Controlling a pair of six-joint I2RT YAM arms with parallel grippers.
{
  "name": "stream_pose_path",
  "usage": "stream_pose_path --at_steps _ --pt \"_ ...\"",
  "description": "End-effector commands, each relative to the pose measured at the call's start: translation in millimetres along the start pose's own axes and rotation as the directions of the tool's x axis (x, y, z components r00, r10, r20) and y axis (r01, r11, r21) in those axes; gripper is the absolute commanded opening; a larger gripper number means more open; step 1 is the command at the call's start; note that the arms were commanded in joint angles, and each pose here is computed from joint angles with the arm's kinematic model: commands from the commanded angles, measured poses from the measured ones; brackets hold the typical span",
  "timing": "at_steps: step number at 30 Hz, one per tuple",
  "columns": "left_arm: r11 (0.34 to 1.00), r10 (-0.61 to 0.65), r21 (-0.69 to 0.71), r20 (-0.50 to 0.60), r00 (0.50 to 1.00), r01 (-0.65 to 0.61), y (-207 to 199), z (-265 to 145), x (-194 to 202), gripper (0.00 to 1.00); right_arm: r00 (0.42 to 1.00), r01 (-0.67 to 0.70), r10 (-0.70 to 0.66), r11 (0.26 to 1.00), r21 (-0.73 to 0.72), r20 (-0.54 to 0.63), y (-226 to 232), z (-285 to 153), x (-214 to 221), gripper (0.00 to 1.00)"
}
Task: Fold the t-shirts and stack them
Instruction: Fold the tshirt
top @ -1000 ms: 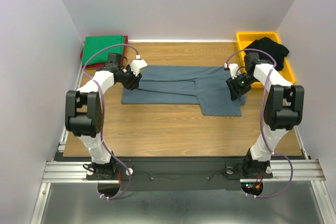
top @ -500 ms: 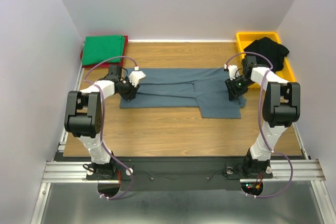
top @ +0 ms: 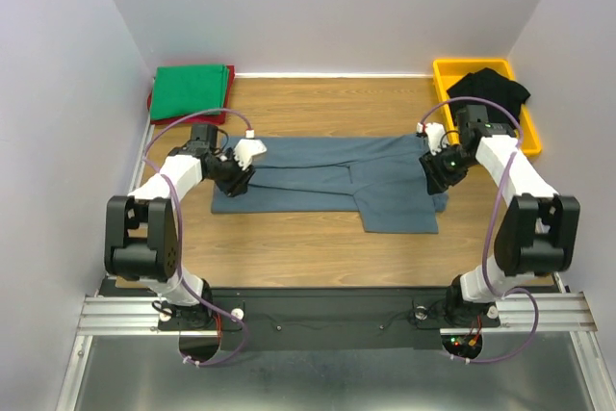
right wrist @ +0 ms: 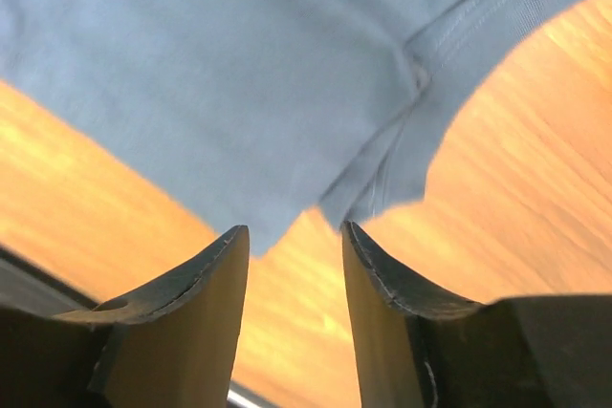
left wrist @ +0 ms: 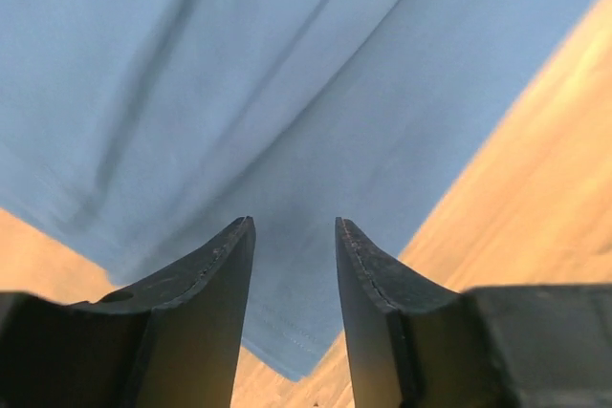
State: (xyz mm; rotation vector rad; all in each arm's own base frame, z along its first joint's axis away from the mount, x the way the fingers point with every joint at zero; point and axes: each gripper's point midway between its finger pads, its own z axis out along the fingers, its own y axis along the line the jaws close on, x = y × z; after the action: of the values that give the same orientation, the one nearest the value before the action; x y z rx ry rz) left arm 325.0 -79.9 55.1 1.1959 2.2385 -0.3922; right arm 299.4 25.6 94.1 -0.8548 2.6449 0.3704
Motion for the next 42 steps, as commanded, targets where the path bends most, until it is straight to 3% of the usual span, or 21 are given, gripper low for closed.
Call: stream_pose_path --at_steps 1,6,7,9,10,16,30,36,42 --pt "0.957 0.262 0.057 0.256 0.93 -0.285 -47.1 -27.3 -104.6 0.53 0.995 0.016 -0.017 1.0 -0.018 -0.094 17.4 -15.9 30.6 0.49" --pt "0.876 0.407 0.094 0.384 0.829 -0.474 -120.3 -4.8 -171.6 0.55 0.978 -0.122 0.117 0.992 -0.016 -0.17 35.0 -3.2 66.9 0.48" --pt "0.843 0.443 0.104 0.423 0.79 -0.528 -150.6 3.6 -187.6 0.55 0.972 -0.151 0.145 0.988 -0.02 -0.183 38.0 -0.1 73.9 0.48" --pt "0.808 0.474 0.133 0.434 0.766 -0.574 -179.6 20.4 -192.2 0.55 0.963 -0.189 0.184 0.982 -0.007 -0.195 38.7 2.0 79.3 0.48" --pt "0.769 0.517 0.13 0.45 0.728 -0.626 -202.9 28.0 -199.2 0.55 0.96 -0.203 0.2 0.979 0.003 -0.195 36.7 3.6 81.9 0.48" --pt "0.68 0.557 0.217 0.468 0.686 -0.7 -262.5 72.4 -197.6 0.55 0.934 -0.279 0.282 0.959 0.042 -0.218 20.5 11.1 92.7 0.48" --pt "0.651 0.605 0.182 0.462 0.648 -0.737 -280.8 118.6 -198.2 0.55 0.917 -0.305 0.284 0.952 -0.034 -0.279 13.9 48.2 97.5 0.43" --pt "0.609 0.629 0.201 0.467 0.622 -0.767 -292.4 131.4 -193.1 0.54 0.919 -0.311 0.278 0.947 -0.084 -0.278 19.5 54.7 95.4 0.33" --pt "0.585 0.649 0.232 0.44 0.621 -0.777 -295.2 145.9 -179.4 0.51 0.927 -0.302 0.263 0.946 -0.119 -0.267 25.8 53.3 88.1 0.38"
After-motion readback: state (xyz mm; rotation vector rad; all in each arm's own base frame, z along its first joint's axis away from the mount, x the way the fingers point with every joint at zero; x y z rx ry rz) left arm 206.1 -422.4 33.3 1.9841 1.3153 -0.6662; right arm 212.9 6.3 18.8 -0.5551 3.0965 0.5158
